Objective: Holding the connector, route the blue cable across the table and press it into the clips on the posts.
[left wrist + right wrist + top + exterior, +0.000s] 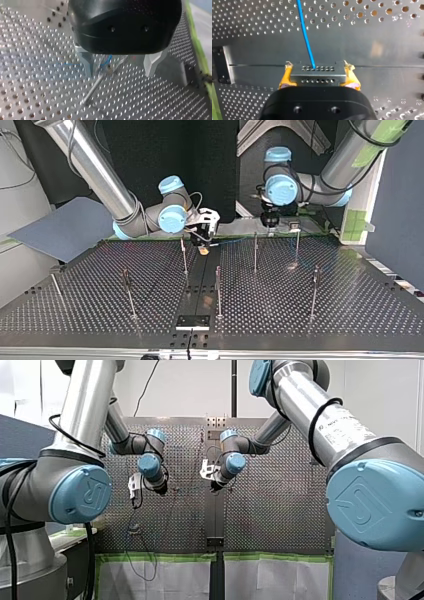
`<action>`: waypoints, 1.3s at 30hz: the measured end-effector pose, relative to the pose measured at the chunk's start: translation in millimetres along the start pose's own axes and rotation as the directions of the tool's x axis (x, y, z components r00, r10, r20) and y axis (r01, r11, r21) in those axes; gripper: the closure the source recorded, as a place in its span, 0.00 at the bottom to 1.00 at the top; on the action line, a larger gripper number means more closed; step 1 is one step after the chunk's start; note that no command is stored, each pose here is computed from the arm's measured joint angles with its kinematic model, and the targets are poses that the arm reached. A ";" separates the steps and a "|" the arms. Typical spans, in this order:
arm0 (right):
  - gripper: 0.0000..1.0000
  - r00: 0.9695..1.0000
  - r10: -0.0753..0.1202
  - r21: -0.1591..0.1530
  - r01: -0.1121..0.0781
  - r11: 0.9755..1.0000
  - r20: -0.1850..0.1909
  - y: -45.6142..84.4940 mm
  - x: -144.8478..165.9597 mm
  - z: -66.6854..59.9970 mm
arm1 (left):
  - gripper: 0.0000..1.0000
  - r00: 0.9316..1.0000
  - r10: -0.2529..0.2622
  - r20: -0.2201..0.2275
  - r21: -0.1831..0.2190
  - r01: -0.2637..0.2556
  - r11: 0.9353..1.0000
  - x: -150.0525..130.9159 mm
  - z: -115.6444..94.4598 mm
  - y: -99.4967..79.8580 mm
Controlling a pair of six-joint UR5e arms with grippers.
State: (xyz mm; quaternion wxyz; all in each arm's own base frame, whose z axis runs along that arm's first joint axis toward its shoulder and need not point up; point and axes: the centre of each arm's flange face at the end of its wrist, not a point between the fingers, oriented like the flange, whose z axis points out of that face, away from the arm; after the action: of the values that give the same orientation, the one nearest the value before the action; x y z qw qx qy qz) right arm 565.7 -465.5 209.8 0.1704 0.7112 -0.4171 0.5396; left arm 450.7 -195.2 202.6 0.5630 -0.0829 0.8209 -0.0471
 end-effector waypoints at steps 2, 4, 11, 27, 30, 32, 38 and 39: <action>1.00 1.000 0.001 -0.002 -0.001 1.000 0.000 1.2 0.3 0.1 | 0.00 1.000 0.001 -0.005 0.005 -0.001 1.000 -3.0 -6.9 -2.0; 1.00 1.000 0.002 -0.005 -0.002 1.000 0.000 3.2 0.8 0.4 | 0.00 1.000 0.002 -0.006 0.008 -0.002 1.000 -7.0 -12.8 -3.5; 1.00 1.000 0.006 -0.020 -0.006 1.000 -0.005 11.8 3.3 1.6 | 0.00 0.999 -0.038 0.031 0.110 0.034 0.993 -12.7 -35.9 -30.9; 1.00 1.000 0.007 -0.023 -0.007 1.000 -0.012 16.3 5.2 2.8 | 0.00 0.992 -0.109 0.066 0.252 0.090 0.964 0.8 -37.8 -86.7; 1.00 1.000 0.007 -0.022 -0.007 1.000 -0.011 16.2 5.2 2.8 | 0.00 0.992 -0.102 0.075 0.237 0.082 0.968 1.2 -29.0 -91.1; 1.00 1.000 0.007 -0.022 -0.007 1.000 -0.012 16.2 5.2 2.8 | 0.00 0.992 -0.101 0.081 0.224 0.081 0.971 1.1 -22.5 -93.0; 1.00 1.000 0.007 -0.022 -0.007 1.000 -0.012 16.2 5.2 2.8 | 0.00 0.994 -0.091 0.066 0.192 0.077 0.978 14.2 -8.4 -92.1; 1.00 1.000 0.007 -0.022 -0.007 1.000 -0.012 16.2 5.2 2.8 | 0.00 0.994 -0.089 0.062 0.191 0.075 0.979 17.1 -6.8 -92.4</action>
State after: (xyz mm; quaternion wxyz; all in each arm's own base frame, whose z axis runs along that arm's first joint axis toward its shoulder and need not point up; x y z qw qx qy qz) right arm 555.2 -479.2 210.1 0.1788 0.7047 -0.4245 0.5396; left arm 446.0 -289.2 205.1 0.5942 -0.0647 0.7885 -0.1447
